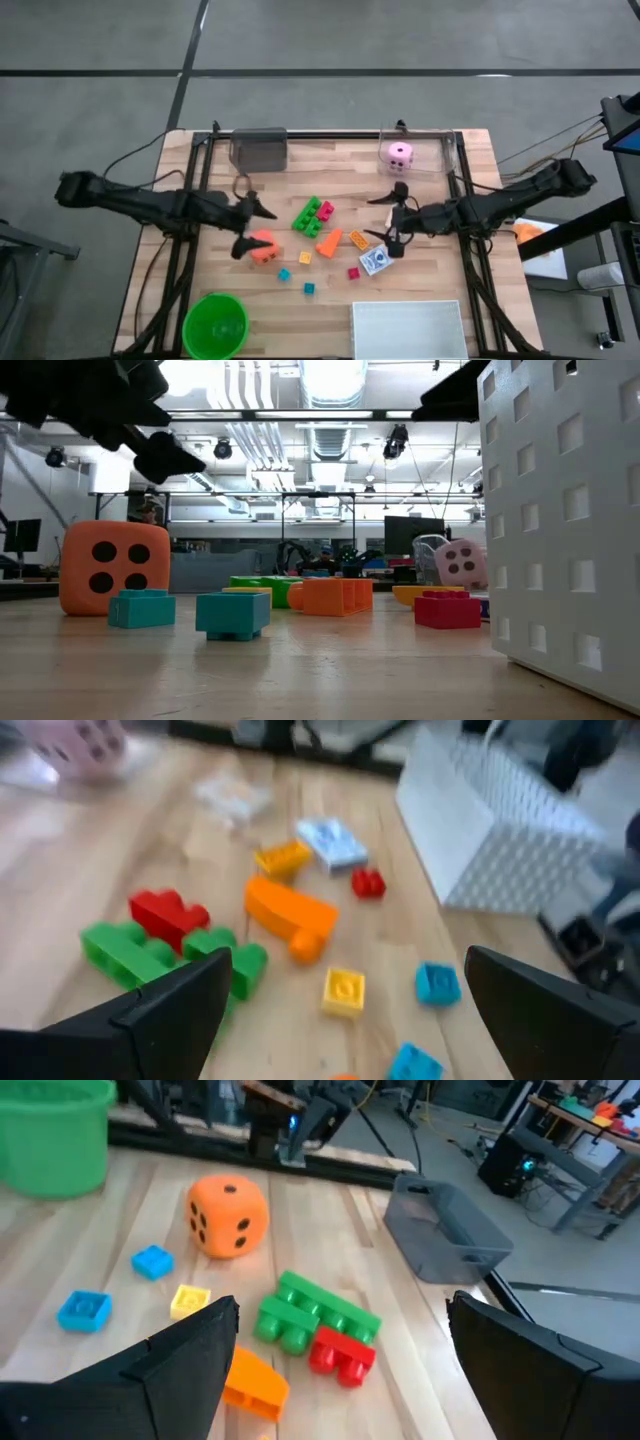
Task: Pick & Place Toys
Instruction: Put the orange dice into the transparent bin
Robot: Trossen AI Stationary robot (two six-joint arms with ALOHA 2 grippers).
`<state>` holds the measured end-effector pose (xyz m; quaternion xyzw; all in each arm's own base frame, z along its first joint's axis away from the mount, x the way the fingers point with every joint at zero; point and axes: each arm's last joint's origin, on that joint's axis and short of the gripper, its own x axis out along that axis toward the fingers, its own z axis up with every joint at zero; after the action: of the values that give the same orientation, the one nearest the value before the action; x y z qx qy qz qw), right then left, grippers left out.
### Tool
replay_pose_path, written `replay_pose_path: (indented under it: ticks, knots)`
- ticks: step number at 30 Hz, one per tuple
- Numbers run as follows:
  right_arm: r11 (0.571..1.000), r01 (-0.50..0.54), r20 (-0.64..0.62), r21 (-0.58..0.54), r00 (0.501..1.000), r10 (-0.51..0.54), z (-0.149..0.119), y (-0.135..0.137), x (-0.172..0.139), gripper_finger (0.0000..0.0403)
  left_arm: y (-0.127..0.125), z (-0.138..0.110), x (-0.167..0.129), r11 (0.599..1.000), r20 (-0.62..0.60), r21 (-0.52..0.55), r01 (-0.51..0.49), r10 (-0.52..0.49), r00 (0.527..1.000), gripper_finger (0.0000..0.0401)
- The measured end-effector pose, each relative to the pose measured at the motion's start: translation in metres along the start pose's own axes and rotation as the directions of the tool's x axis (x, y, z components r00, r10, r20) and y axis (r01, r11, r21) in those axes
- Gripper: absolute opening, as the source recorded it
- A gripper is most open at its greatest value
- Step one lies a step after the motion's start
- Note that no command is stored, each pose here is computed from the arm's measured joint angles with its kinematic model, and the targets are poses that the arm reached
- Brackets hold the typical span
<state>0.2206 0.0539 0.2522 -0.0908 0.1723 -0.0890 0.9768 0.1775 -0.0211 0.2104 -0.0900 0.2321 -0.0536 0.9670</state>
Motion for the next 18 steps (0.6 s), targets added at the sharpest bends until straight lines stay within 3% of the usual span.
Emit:
replay_pose_path:
  ticks: [4, 11, 18]
  knots:
    - [1.0, 0.022, -0.023, -0.015, 0.999, -0.022, -0.003, 0.008, -0.004, 0.0351, -0.016, 0.013, 0.018, 0.997, -0.179, 0.042, -0.058, 0.064, 0.982, 0.04]
    - [0.998, 0.037, -0.048, -0.042, 0.998, -0.039, -0.008, 0.025, -0.016, 0.0351, -0.046, 0.038, 0.041, 0.975, -0.396, 0.13, -0.182, 0.22, 0.892, 0.04]
    - [0.997, 0.013, -0.048, -0.073, 0.999, -0.016, -0.016, 0.043, -0.029, 0.0351, -0.062, 0.042, 0.059, 0.95, -0.599, 0.139, -0.28, 0.306, 0.74, 0.04]
